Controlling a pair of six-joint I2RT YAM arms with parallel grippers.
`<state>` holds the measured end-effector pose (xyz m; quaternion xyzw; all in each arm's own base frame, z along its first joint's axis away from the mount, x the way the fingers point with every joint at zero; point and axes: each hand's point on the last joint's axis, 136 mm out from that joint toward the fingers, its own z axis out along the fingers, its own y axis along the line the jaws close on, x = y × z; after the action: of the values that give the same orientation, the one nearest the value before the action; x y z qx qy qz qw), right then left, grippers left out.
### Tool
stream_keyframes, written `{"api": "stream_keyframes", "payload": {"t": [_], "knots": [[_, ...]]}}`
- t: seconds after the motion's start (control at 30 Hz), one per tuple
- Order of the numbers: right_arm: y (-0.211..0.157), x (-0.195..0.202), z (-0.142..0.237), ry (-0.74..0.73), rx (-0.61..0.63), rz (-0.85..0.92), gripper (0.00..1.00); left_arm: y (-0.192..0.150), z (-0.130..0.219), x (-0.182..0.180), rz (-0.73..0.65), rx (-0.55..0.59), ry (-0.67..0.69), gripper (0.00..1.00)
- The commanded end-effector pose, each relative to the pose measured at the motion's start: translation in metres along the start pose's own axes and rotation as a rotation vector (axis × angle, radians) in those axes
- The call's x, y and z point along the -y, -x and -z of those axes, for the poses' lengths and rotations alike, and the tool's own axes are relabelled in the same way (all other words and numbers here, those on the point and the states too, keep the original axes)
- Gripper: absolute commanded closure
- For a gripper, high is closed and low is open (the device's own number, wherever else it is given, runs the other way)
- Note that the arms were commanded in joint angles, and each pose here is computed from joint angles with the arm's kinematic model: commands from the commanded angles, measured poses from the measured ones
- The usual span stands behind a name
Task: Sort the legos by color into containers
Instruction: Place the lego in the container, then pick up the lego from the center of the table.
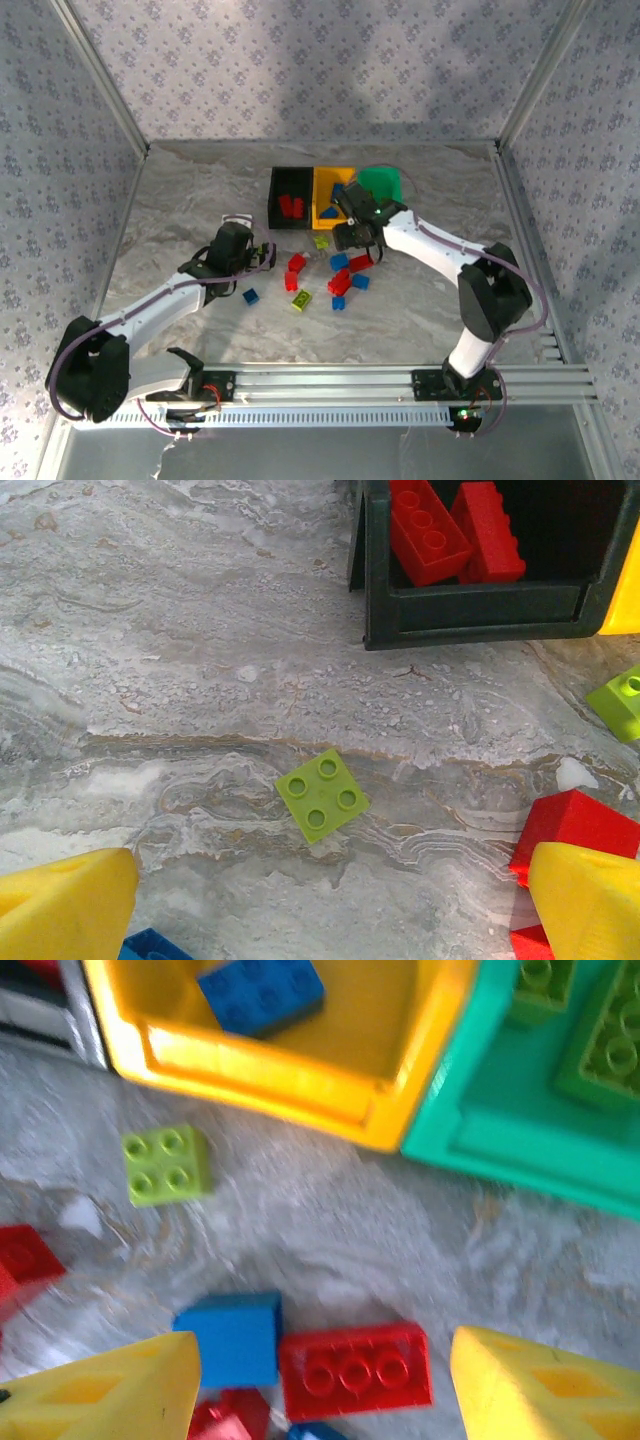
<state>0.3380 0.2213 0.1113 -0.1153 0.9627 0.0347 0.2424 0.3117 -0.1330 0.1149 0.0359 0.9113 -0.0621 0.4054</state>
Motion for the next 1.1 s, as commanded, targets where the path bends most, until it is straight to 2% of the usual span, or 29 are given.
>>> {"api": "stream_keyframes", "payload": {"t": [0.0,0.2,0.33,0.47,0.63,0.83,0.9,0.97,1.07], "knots": [[-0.021,0.009,-0.003,-0.003,-0.019,-0.088,0.31,0.007,0.001,0.002,0.024,0.022,-0.016,0.0],[-0.044,0.007,-0.013,0.034,-0.055,-0.181,0.3,0.005,-0.001,-0.001,0.041,0.01,-0.014,0.0],[-0.055,0.014,-0.025,0.007,-0.094,-0.326,0.3,0.005,-0.003,-0.001,0.044,0.008,-0.017,0.0],[-0.057,0.018,-0.028,0.004,-0.063,-0.471,0.29,0.005,-0.003,0.001,0.043,0.005,-0.024,0.0],[-0.049,0.0,-0.03,0.099,-0.037,-0.662,0.28,0.004,-0.006,0.002,0.044,-0.004,-0.029,0.0],[-0.04,0.013,-0.025,-0.009,-0.011,-0.849,0.27,0.002,-0.008,0.006,0.047,-0.013,-0.045,0.0],[-0.041,0.023,-0.019,-0.107,-0.002,-0.918,0.26,0.002,-0.007,0.009,0.051,-0.015,-0.066,0.0],[-0.054,0.032,-0.012,-0.221,-0.044,-0.989,0.27,0.003,-0.007,0.011,0.052,-0.014,-0.076,0.0],[-0.055,0.029,-0.014,-0.228,-0.06,-1.038,0.27,0.003,-0.006,0.009,0.052,-0.011,-0.066,0.0]]}}
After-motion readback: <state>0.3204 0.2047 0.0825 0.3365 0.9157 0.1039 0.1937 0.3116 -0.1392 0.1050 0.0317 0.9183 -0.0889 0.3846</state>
